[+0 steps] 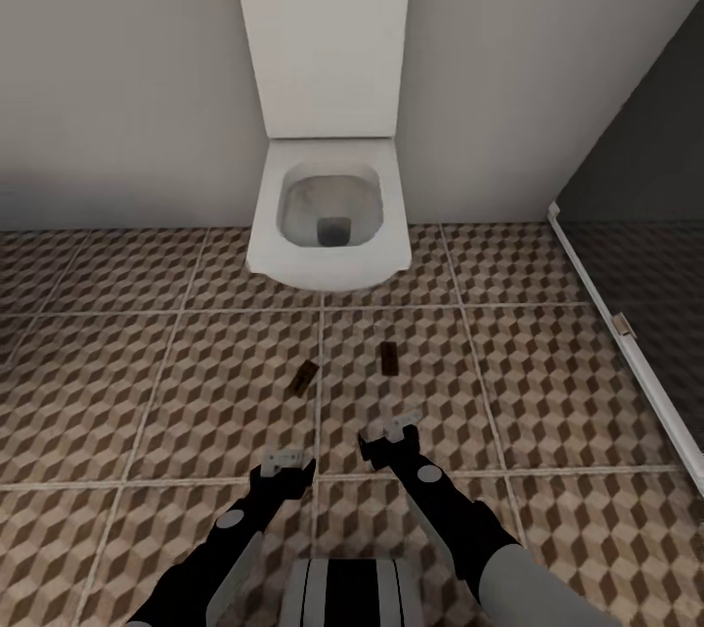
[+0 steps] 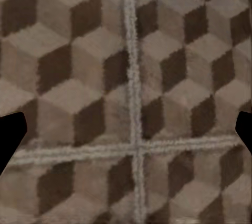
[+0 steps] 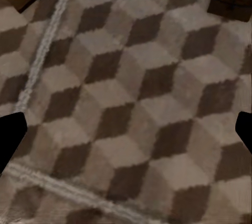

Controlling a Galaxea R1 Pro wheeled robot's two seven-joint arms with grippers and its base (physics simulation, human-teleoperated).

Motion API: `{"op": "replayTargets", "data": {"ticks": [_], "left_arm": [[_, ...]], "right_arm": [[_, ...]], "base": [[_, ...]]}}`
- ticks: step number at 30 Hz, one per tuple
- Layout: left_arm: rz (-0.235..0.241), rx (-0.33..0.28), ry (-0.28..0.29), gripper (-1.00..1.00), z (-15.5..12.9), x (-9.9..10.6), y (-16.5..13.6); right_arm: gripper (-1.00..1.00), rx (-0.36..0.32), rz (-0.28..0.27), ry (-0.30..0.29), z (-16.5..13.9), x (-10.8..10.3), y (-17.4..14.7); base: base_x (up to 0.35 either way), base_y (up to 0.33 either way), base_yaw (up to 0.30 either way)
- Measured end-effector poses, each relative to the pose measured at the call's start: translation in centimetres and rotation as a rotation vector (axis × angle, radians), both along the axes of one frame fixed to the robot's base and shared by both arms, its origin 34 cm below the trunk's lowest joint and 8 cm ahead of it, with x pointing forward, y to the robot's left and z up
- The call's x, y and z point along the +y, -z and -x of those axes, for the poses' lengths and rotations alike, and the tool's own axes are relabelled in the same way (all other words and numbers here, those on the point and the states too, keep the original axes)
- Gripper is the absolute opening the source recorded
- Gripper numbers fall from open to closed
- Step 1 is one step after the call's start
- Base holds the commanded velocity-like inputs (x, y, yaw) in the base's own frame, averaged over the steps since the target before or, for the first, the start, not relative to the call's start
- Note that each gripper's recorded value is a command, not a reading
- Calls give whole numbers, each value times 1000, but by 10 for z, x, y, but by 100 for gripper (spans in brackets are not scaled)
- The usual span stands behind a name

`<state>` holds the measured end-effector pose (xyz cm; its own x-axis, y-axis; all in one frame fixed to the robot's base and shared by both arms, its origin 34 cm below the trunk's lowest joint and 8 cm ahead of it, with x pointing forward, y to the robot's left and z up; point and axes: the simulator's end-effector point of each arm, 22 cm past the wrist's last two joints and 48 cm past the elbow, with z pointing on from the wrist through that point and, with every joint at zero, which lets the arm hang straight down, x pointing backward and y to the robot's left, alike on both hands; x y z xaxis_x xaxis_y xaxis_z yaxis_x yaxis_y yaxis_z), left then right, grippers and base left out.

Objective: Take the four mousetraps from the cabinet in the bathroom and place them on the bathroom floor. Make sure all four end up on the same floor surface, and ensure that at least two of them are either under or directly next to the same bathroom sink.

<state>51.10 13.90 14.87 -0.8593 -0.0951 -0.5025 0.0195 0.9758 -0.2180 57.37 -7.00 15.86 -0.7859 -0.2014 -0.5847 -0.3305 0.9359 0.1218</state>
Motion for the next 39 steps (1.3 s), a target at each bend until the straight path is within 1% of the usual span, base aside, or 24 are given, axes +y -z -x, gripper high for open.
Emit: {"op": "replayTargets", "data": {"ticks": [16,22,39], "left_arm": [[0,-1,1,100,0,0,0],[1,-5,1,100,-1,-1,-1],[4,-12,1,100,-4,-1,-4]], "right_arm": [[100,0,0,0,0,0,0],[100,0,1,0,0,0,0],[100,-1,0,0,0,0,-1]], "base": [[-323,0,0],[-78,0,0],[-5,0,0]]}}
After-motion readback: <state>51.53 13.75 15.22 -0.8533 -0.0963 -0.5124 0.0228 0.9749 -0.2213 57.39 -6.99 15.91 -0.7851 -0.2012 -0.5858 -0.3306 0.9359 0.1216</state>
